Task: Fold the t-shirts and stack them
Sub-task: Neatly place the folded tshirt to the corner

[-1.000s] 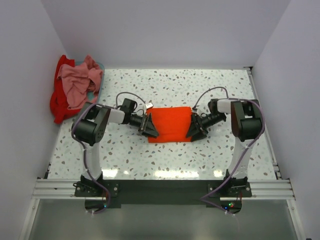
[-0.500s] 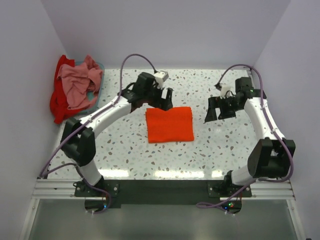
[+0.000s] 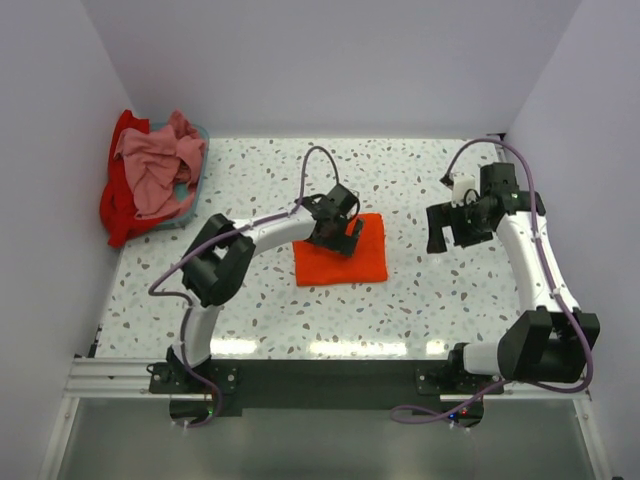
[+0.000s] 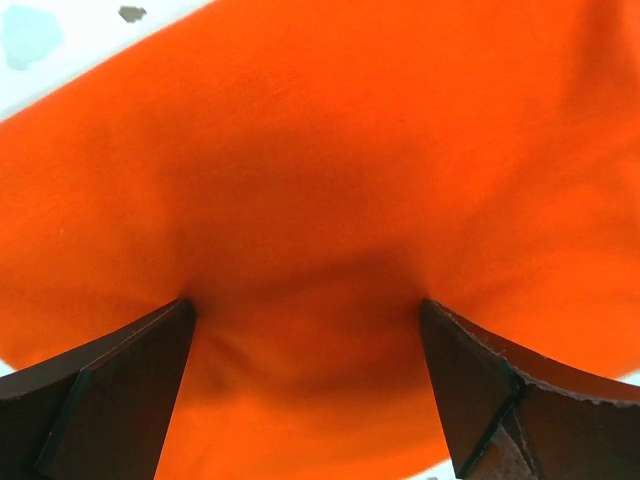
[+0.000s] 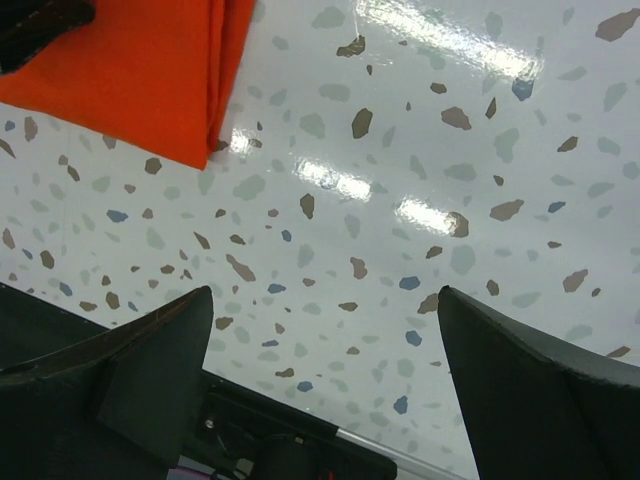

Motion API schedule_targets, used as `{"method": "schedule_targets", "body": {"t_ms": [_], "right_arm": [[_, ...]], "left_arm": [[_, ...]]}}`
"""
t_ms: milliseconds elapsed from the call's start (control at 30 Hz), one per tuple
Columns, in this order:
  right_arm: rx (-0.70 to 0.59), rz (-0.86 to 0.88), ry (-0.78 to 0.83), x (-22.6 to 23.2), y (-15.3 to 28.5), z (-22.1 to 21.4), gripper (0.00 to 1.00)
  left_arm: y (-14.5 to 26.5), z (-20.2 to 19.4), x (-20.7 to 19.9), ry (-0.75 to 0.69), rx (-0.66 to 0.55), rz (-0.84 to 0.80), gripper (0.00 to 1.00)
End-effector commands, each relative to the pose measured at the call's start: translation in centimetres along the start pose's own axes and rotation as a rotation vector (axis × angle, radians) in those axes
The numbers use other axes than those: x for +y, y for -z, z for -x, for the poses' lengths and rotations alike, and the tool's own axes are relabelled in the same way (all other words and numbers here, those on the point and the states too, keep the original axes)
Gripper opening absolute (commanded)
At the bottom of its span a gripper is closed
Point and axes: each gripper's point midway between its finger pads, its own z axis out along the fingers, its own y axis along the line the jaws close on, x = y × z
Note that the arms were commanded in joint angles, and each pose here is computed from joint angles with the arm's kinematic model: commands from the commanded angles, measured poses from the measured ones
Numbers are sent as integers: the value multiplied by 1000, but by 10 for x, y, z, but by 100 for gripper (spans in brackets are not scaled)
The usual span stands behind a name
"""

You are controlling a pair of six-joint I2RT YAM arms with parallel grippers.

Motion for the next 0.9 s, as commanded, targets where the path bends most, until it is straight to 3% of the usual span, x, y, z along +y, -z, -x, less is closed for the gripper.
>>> {"method": "schedule_targets", "body": {"t_ms": [0,133,300,567,867], "right_arm": [[-11,-56,35,-9,10,1,98],[-10,-55,52,-12,9,6,99],[-15,-42,67,-14,7,14,99],[-28,-12,93,-15,2,25,99],[-52,-4,134,-15,0,29,99]], "left_arm": [[-12,-25,26,-38,97,40,100],[-9,-42,78,-49,184,23,100],[8,-68,137,-203,333,128,100],[53,-112,239,-78,459,177,100],[101,-181,279,-109,563,183,100]]}}
